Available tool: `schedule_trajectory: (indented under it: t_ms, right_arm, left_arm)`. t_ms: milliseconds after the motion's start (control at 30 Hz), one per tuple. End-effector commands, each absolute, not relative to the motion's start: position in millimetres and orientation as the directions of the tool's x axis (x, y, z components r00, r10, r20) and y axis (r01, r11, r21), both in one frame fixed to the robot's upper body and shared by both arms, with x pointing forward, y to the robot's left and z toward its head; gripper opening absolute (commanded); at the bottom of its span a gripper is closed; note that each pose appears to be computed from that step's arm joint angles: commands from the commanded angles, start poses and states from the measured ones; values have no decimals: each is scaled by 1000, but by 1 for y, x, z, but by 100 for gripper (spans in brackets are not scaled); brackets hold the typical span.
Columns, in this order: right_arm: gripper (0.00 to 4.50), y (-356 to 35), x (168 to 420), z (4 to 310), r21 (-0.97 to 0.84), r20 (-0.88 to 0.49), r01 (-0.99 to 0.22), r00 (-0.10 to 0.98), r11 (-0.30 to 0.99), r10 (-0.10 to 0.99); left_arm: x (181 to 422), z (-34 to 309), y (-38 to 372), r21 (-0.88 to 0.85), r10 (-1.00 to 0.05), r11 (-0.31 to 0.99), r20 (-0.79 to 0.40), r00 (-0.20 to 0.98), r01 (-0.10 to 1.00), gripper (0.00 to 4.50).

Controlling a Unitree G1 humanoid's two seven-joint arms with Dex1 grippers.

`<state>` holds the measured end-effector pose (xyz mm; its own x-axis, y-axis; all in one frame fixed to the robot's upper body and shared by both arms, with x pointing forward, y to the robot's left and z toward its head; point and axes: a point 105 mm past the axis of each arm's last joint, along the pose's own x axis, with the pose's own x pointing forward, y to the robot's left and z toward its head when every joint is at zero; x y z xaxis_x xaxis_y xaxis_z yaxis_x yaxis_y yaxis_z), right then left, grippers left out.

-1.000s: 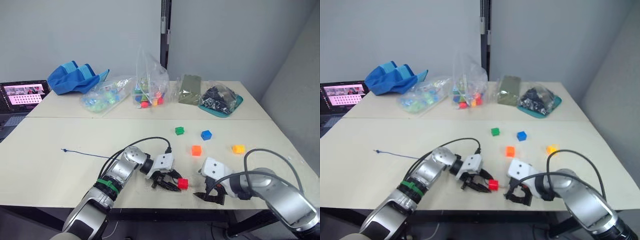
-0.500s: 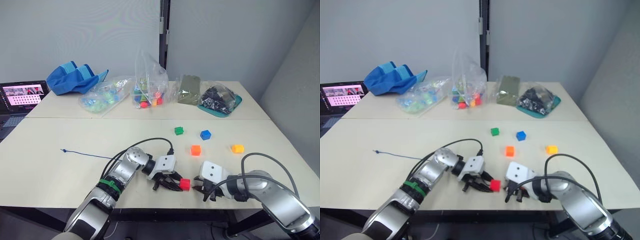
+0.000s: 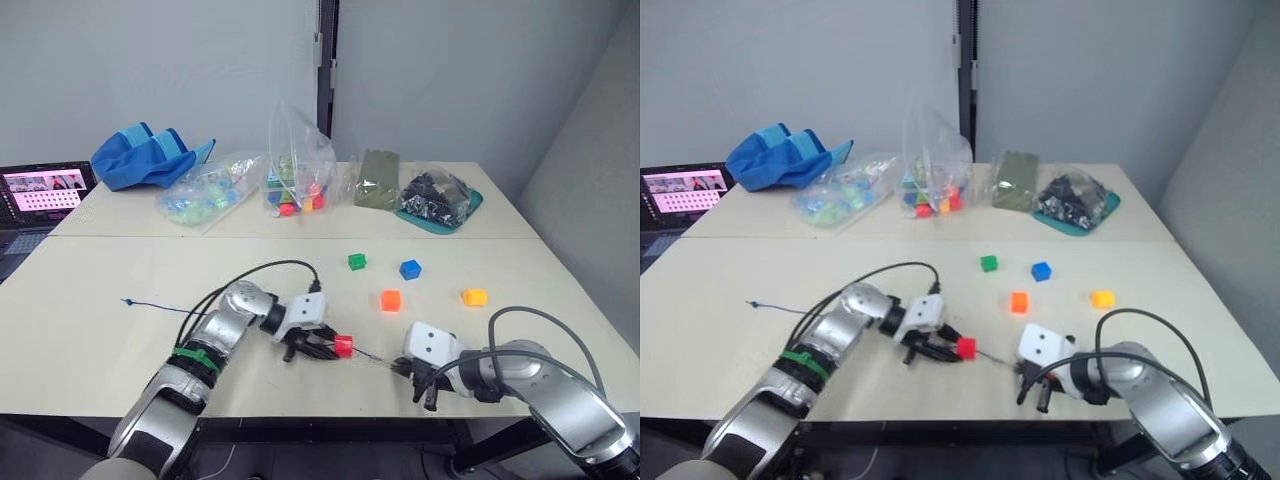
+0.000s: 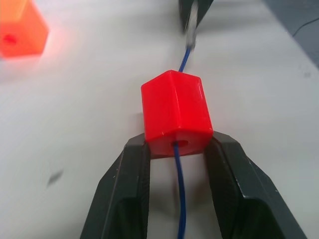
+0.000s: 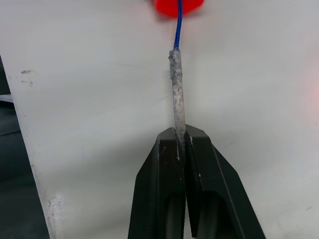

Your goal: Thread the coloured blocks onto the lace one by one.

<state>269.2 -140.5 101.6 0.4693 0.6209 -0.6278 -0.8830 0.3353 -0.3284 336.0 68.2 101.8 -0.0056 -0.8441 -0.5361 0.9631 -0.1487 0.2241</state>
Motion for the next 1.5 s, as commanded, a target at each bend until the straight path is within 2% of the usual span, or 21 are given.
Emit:
schedule_trajectory:
  t_ms: [33, 133, 267, 367, 400, 500, 567, 700, 767, 800, 833, 867, 967, 1067, 1200, 1300, 1433, 1500]
  right_arm:
    - [0, -151, 278, 108, -372, -626, -864, 503, 339, 595]
    - [0, -155, 284, 112, -383, -622, -865, 502, 325, 601]
    - [0, -158, 290, 124, -405, -610, -861, 506, 308, 610]
    - [0, -158, 295, 130, -418, -603, -859, 505, 294, 618]
    - [0, -157, 297, 131, -420, -601, -861, 501, 287, 622]
    - [0, -149, 300, 134, -402, -573, -870, 483, 287, 662]
    - [0, -144, 301, 135, -389, -559, -875, 472, 287, 681]
    - [0, -137, 304, 131, -386, -565, -887, 445, 254, 695]
    - [0, -134, 304, 131, -384, -562, -889, 439, 249, 701]
    - [0, -133, 305, 130, -383, -562, -891, 436, 246, 703]
    - [0, -132, 305, 130, -381, -562, -892, 433, 243, 705]
    - [0, -131, 305, 130, -381, -562, -893, 429, 238, 707]
    - [0, -129, 306, 131, -380, -561, -896, 421, 231, 712]
    - [0, -126, 305, 131, -374, -562, -901, 410, 222, 719]
    - [0, -122, 303, 130, -368, -561, -905, 398, 212, 725]
    - [0, -116, 302, 130, -367, -559, -908, 388, 201, 733]
    - [0, -112, 300, 130, -363, -562, -913, 375, 188, 737]
    - [0, -109, 297, 127, -354, -575, -919, 360, 173, 735]
  left_arm:
    - [344, 116, 93, 252, -848, -107, -528, 43, 962, 112]
    - [351, 118, 148, 249, -801, -35, -586, 121, 968, 112]
    - [343, 117, 212, 200, -721, 30, -674, 160, 979, 112]
    - [342, 121, 250, 197, -666, 140, -706, 240, 970, 112]
    - [341, 121, 267, 185, -640, 213, -715, 280, 959, 112]
    - [328, 111, 310, 179, -530, 331, -777, 339, 927, 112]
    - [324, 111, 324, 184, -506, 381, -779, 371, 906, 112]
    - [320, 120, 360, 248, -405, 558, -752, 520, 792, 112]
    - [315, 122, 369, 246, -387, 576, -758, 525, 780, 112]
    - [313, 123, 372, 257, -372, 572, -766, 525, 779, 162]
    - [313, 126, 373, 262, -373, 576, -759, 534, 775, 214]
    - [315, 133, 372, 268, -390, 583, -736, 553, 767, 236]
    - [322, 150, 365, 262, -454, 599, -667, 590, 757, 339]
    - [339, 180, 342, 228, -584, 612, -515, 627, 757, 444]
    - [351, 201, 299, 173, -753, 506, -389, 530, 845, 448]
    - [354, 194, 244, 132, -855, 334, -375, 359, 933, 448]
    - [339, 176, 200, 69, -890, 173, -416, 186, 982, 448]
    - [332, 163, 165, 64, -913, 59, -399, 80, 996, 448]
